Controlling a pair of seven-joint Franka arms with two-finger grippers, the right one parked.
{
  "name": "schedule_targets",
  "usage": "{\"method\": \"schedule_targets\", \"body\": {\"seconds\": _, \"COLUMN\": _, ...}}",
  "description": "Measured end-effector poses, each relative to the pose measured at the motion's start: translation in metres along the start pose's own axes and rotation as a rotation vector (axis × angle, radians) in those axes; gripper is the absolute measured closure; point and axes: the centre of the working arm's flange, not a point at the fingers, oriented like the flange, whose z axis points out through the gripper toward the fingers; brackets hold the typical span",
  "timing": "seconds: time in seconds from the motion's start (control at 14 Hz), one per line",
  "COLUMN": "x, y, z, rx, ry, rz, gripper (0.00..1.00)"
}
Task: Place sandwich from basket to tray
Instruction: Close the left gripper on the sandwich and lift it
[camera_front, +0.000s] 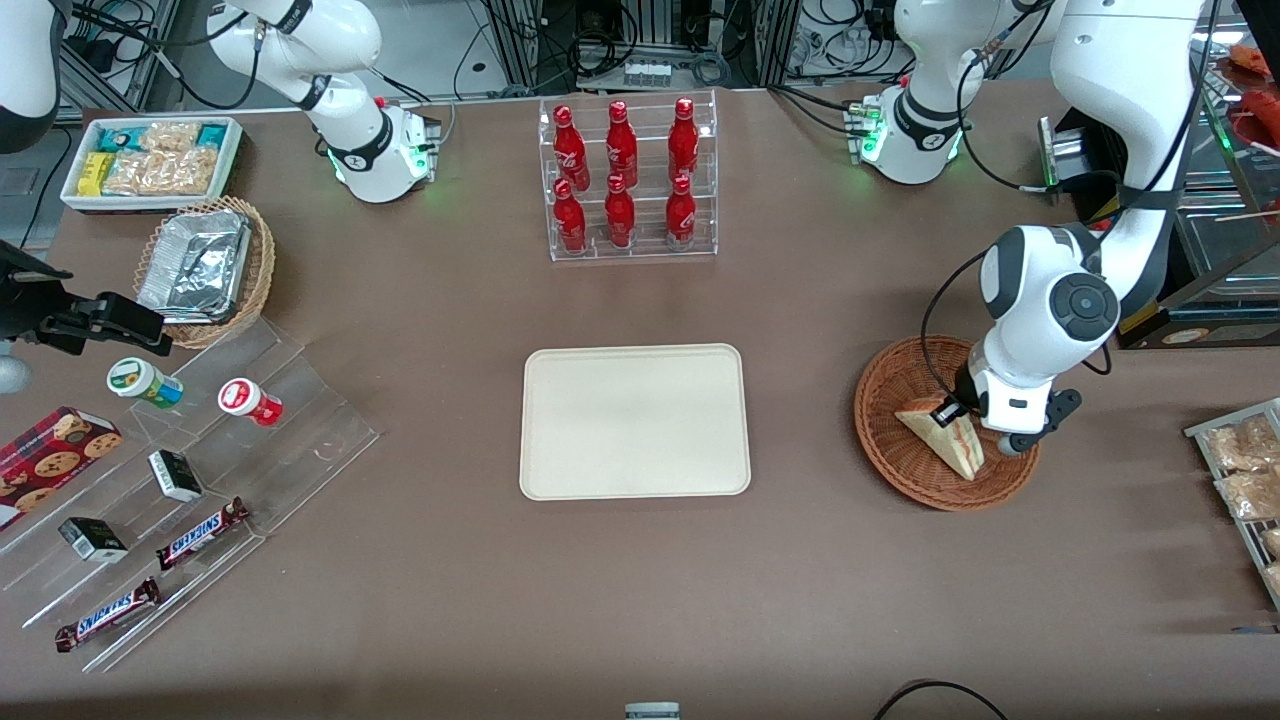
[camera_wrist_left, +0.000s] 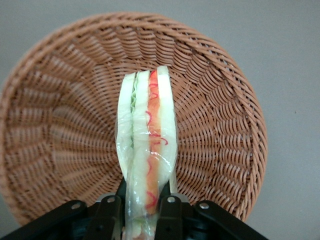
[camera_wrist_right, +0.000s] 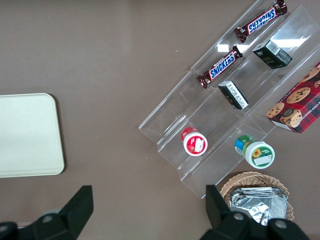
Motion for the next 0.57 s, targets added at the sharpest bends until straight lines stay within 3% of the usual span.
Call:
{"method": "schedule_targets", "body": {"seconds": 0.14, "x": 0.004, "y": 0.007, "z": -0.038, "rx": 0.071, "ry": -0.033, "rz": 0.026, "gripper": 0.84}}
{"method": "schedule_targets", "body": {"seconds": 0.21, "x": 0.003, "y": 0.017, "z": -0.065, "rx": 0.089, "ry": -0.043, "rz": 0.041, "gripper": 0.85}}
{"method": "schedule_targets", "body": {"seconds": 0.57, "x": -0.059, "y": 0.101, "z": -0.163, "rx": 0.082, "ry": -0.029, "rz": 0.167, "gripper": 0.85}}
